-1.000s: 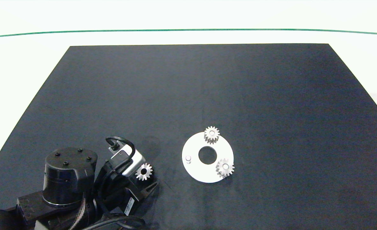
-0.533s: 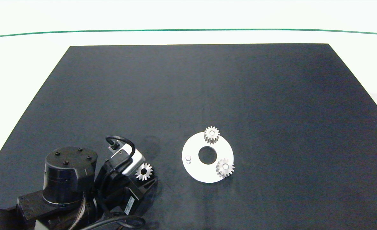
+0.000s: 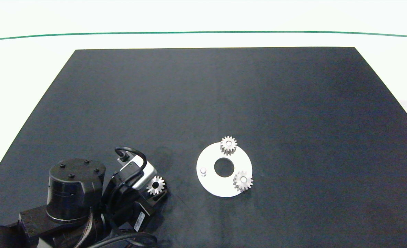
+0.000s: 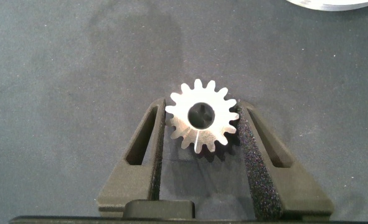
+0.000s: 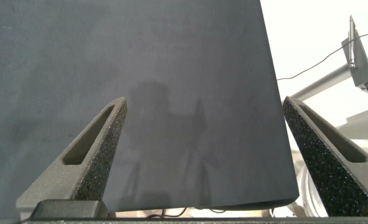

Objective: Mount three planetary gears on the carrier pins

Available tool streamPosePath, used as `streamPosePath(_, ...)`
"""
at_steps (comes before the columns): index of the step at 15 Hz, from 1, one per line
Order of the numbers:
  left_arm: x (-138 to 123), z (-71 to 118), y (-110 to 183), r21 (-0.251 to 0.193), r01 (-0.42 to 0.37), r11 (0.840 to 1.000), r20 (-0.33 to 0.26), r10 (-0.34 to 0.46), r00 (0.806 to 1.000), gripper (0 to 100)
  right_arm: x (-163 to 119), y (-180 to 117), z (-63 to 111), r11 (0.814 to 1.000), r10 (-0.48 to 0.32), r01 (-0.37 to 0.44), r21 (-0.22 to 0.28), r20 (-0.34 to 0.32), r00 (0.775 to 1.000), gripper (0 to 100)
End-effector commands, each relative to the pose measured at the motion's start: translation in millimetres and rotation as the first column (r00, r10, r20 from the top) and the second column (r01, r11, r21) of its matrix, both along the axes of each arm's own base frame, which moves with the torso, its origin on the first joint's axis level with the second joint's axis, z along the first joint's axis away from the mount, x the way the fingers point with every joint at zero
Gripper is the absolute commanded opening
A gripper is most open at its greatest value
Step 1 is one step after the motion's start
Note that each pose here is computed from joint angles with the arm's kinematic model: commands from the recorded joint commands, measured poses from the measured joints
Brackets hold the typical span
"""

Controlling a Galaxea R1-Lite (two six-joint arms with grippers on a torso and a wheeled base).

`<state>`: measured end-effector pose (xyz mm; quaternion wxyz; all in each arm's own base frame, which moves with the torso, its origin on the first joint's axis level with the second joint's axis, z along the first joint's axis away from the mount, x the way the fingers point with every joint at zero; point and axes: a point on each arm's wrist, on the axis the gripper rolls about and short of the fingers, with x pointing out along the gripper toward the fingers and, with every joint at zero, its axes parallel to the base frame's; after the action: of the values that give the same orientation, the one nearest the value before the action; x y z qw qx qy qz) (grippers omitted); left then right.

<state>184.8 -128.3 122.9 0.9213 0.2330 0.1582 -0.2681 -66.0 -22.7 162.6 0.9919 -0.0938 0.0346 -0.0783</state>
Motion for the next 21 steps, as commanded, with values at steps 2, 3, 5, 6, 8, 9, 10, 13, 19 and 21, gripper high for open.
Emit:
streamPosePath(2, 1, -0.8, -1, 0.007, 0.001, 1.0, 0.003, -0.001, 1.0, 32, 0, 0, 1.0, 1.0, -0.002, 0.002, -0.002, 0.0, 1.0, 100)
streamPosePath(3, 1, -0.8, -1, 0.008, 0.001, 1.0, 0.003, -0.002, 1.0, 29, 0, 0, 1.4, 1.0, -0.002, 0.002, -0.001, 0.001, 1.0, 100)
streamPosePath(5, 1, -0.8, -1, 0.008, 0.001, 1.0, 0.003, -0.002, 1.0, 26, 0, 0, 1.4, 1.0, -0.002, 0.002, 0.0, 0.001, 1.0, 100)
streamPosePath(6, 1, -0.8, -1, 0.01, -0.001, 1.0, 0.005, 0.001, 1.0, 23, 0, 0, 1.4, 1.0, -0.002, 0.002, 0.0, 0.001, 1.0, 100)
streamPosePath(8, 2, -0.1, -1, 0.01, -0.004, 1.0, 0.008, 0.003, 1.0, 20, -1, 0, 1.7, 1.0, -0.002, 0.002, 0.0, 0.003, 1.0, 100)
streamPosePath(9, 1, 0.3, -1, 0.009, -0.002, 1.0, 0.009, 0.002, 1.0, 17, -1, 0, 1.7, 1.0, -0.002, 0.002, 0.0, 0.003, 1.0, 100)
streamPosePath(10, 1, 2.7, -1, 0.004, -0.001, 1.0, 0.019, 0.001, 1.0, 15, -1, 0, 1.7, 1.0, -0.002, 0.002, 0.0, 0.003, 1.0, 100)
streamPosePath(13, 2, 15.6, -3, -0.023, 0.001, 1.0, 0.059, 0.001, 0.998, 13, -1, 0, 1.7, 1.0, -0.002, 0.002, 0.0, 0.003, 1.0, 100)
streamPosePath(19, -10, 55.4, -18, -0.02, 0.038, 0.999, 0.085, -0.036, 0.996, 13, 0, 0, 0.5, 1.0, -0.003, 0.003, -0.002, -0.003, 1.0, 100)
streamPosePath(21, -16, 58.1, -30, -0.019, 0.064, 0.998, 0.097, -0.062, 0.993, 13, 0, 0, 0.5, 1.0, -0.003, 0.003, -0.002, -0.003, 1.0, 100)
